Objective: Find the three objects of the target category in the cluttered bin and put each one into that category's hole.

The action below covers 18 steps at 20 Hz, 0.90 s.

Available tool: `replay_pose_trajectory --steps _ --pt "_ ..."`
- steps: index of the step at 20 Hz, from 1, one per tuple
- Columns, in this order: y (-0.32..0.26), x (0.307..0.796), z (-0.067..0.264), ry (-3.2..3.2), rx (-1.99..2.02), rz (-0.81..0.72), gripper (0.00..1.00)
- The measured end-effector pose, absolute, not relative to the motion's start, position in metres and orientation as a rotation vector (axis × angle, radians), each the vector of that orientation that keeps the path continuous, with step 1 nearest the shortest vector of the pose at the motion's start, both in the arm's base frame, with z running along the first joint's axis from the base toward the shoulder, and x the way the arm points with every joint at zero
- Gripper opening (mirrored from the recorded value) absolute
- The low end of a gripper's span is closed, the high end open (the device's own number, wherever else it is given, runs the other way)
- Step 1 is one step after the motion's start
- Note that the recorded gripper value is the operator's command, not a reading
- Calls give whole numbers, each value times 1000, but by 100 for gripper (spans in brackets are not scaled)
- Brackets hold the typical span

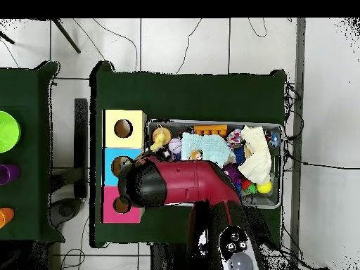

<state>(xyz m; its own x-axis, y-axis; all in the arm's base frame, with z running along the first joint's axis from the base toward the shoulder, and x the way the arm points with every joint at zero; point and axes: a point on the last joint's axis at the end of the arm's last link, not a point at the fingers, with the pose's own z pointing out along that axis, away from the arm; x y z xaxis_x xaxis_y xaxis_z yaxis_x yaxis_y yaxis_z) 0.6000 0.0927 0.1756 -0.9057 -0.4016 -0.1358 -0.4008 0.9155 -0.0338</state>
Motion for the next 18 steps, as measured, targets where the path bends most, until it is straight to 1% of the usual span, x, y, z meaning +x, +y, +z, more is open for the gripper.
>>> replay_pose_trajectory --steps 18 --pt "122 590 178 2949 -623 -13 0"
